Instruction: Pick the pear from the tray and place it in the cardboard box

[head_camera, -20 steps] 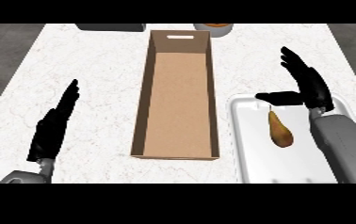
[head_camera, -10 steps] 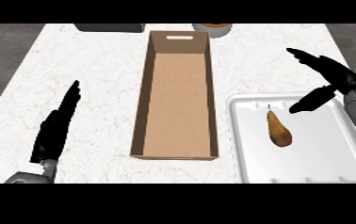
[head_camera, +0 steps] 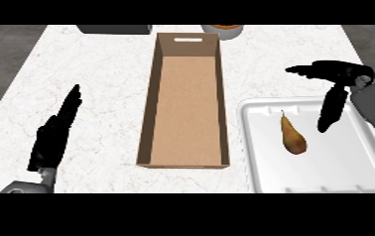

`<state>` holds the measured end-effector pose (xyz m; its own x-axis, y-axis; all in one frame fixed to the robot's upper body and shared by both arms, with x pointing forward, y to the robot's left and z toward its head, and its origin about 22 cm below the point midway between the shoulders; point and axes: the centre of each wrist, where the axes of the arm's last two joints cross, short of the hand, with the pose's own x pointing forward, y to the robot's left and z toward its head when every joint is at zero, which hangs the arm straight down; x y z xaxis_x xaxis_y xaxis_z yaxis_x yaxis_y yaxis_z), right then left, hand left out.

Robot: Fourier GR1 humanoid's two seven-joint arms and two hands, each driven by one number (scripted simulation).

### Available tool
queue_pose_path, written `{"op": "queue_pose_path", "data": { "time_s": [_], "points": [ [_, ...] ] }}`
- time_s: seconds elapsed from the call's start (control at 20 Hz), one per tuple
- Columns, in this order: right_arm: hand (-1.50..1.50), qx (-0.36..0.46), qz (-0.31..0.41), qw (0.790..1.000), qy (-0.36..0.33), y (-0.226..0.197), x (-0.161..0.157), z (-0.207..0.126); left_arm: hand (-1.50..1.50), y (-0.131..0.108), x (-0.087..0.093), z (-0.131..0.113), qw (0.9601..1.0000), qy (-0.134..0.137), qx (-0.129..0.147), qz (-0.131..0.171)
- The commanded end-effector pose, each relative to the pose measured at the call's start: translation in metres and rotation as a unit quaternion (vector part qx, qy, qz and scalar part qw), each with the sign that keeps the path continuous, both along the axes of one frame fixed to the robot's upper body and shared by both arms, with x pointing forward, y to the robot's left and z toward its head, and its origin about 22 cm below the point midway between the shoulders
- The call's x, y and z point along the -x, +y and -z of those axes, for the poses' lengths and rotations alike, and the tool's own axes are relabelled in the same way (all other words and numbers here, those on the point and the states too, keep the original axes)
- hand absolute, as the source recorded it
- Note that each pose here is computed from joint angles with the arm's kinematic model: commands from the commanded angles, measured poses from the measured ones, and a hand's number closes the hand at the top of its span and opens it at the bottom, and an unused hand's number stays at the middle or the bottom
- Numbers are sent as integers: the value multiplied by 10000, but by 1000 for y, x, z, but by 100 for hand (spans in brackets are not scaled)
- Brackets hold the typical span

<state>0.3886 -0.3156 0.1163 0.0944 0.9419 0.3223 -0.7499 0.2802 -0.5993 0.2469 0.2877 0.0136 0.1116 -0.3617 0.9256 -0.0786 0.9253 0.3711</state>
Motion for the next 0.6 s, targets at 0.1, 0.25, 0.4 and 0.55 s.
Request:
{"op": "queue_pose_path", "data": {
  "time_s": [0.1, 0.25, 0.4, 0.55],
  "points": [
    [-150, 503, -210, 9974, 475, 51, 9, 27, 0, -5, 13, 8, 9999, 32, -45, -159],
    [-150, 645, -28, 9972, 382, 46, 10, 16, 0, 8, 1, 1, 9998, 21, -94, -144],
    [-150, 657, 44, 9968, 459, 44, 11, 34, 0, 4, -2, 10, 9999, -6, -20, -142],
    [-150, 846, 64, 9952, 480, 45, 19, 40, 0, -4, -6, 13, 9999, 12, 128, -82]
  ]
}}
